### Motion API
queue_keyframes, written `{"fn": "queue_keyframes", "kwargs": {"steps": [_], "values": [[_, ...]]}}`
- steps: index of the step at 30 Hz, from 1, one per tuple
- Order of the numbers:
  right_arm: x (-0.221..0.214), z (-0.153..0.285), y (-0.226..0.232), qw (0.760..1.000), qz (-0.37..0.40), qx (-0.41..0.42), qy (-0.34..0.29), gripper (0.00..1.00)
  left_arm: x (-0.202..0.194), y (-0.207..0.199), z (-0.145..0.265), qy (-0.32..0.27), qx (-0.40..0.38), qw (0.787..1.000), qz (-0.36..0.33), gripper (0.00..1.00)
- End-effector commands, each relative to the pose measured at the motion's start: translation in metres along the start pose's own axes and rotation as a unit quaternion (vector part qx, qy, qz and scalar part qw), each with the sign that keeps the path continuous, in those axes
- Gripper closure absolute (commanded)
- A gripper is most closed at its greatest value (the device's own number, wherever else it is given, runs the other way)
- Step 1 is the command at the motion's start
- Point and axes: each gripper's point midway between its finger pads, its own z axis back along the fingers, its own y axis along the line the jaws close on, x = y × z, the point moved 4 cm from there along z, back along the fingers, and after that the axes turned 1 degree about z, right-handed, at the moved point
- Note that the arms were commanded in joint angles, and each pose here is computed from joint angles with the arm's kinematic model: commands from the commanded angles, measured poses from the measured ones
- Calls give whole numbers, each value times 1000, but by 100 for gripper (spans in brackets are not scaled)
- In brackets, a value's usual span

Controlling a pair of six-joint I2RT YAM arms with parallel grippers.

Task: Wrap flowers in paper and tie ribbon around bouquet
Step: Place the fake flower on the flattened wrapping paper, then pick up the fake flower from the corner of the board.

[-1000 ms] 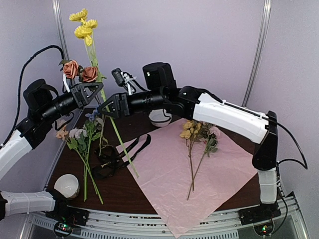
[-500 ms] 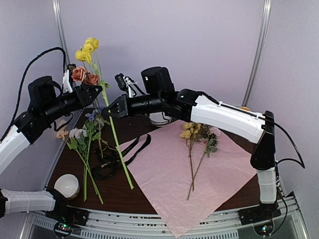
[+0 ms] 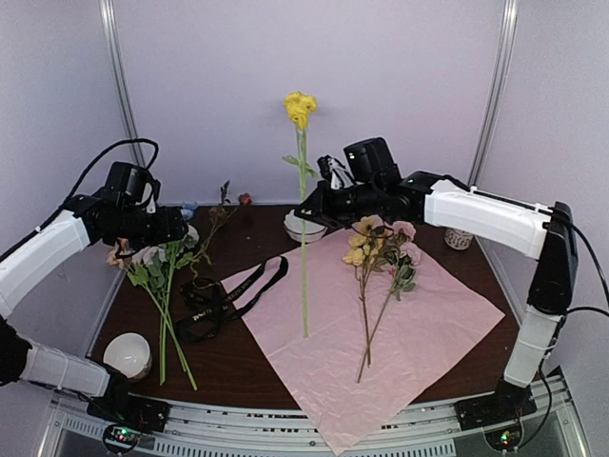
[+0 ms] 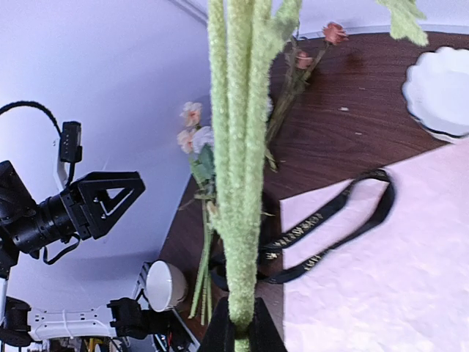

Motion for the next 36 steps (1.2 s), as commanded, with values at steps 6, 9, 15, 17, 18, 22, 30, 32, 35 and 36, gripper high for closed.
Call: {"fn": "queue_keyframes", "kwargs": {"steps": [6,9,15,17,18,22,30,32,35,36], "values": [[-48,69,-137,973,-98,-206,-21,100,-40,19,-69,125,26,991,-49,40],[-66,64,-179,959,-106,-263,-10,100,-47,12,-88,143,-2,989,-42,40],[-93,44,-219,942,-142,-301,34,100,-51,5,-111,166,-15,985,-46,37],[-97,47,-224,937,-142,-317,35,88,-50,3,-115,168,-12,984,-61,37],[-98,50,-226,935,-141,-324,34,75,-48,1,-117,170,-10,983,-68,37],[-90,71,-220,931,-132,-341,-4,50,-49,-2,-137,189,-5,978,-87,39],[-63,113,-188,935,-84,-336,-83,47,-27,-5,-188,199,32,973,-112,46],[-62,115,-188,933,-80,-341,-79,47,-25,3,-203,215,64,968,-115,39],[-61,117,-186,933,-77,-342,-81,47,-29,13,-223,237,87,961,-111,33],[-61,118,-186,933,-76,-341,-82,47,-32,15,-229,243,90,960,-110,32]]}}
